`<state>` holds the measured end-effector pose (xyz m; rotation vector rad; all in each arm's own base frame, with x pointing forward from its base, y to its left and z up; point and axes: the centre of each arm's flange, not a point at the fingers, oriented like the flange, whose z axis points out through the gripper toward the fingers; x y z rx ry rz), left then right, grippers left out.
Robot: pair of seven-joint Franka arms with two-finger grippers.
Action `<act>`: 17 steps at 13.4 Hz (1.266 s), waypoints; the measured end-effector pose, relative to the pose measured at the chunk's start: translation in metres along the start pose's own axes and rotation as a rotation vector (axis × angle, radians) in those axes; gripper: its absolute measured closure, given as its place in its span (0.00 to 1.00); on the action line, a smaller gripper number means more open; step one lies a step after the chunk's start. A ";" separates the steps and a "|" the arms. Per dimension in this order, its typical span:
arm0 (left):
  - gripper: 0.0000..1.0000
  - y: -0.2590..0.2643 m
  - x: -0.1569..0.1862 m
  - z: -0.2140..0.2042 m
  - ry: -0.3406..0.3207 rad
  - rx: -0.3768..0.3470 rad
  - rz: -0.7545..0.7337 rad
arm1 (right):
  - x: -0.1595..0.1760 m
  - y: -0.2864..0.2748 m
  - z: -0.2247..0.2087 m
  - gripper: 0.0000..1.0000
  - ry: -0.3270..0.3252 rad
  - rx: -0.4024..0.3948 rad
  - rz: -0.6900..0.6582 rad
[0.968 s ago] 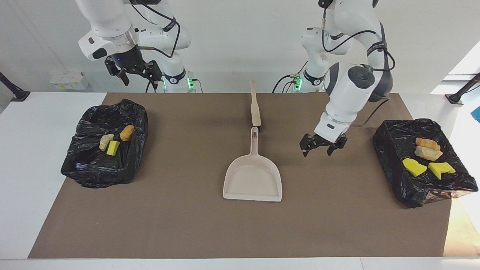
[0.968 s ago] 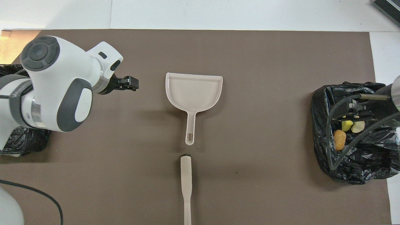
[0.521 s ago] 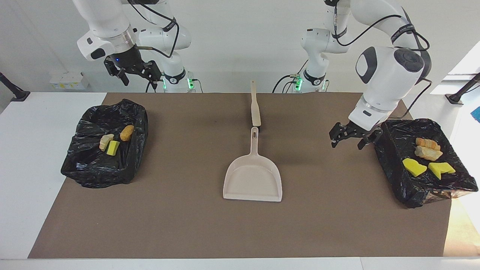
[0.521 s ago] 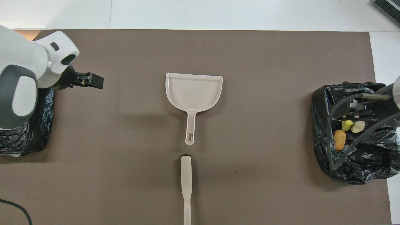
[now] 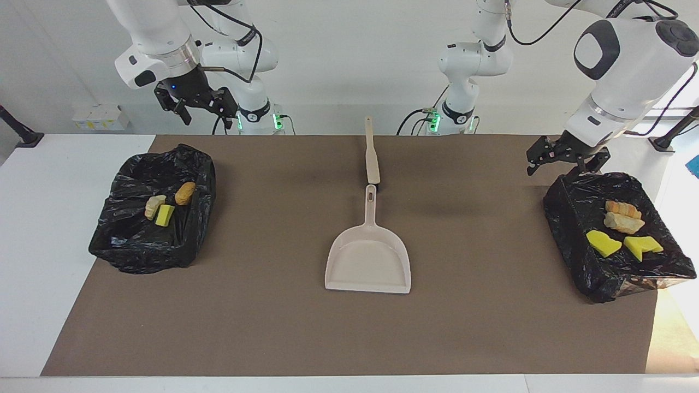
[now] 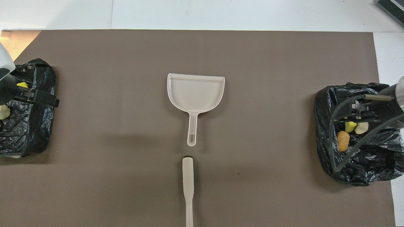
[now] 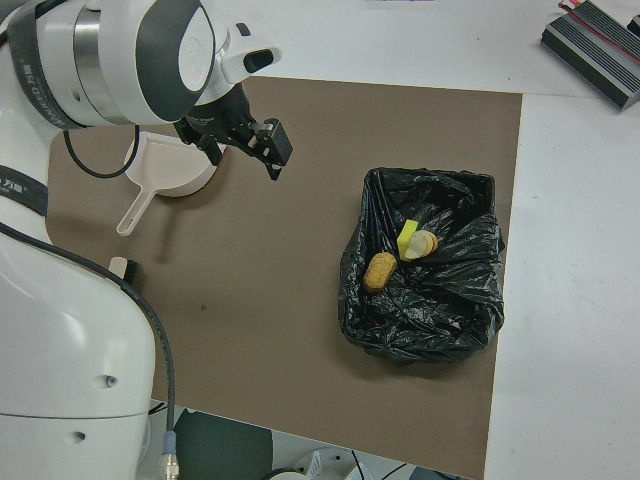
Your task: Sweep and dump trash in bin
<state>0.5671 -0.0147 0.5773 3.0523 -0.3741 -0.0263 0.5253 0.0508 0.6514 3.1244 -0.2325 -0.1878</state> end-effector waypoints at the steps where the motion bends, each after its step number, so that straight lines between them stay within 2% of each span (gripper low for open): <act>1: 0.00 0.005 -0.005 -0.004 -0.022 0.019 0.012 | 0.000 0.000 0.000 0.00 0.000 0.000 0.001; 7: 0.00 0.007 -0.033 -0.008 -0.058 0.026 0.009 | 0.001 0.002 0.000 0.00 0.000 0.001 0.004; 17: 0.00 0.006 -0.039 -0.027 0.000 0.037 -0.005 | 0.003 0.002 -0.001 0.00 0.017 0.005 0.005</act>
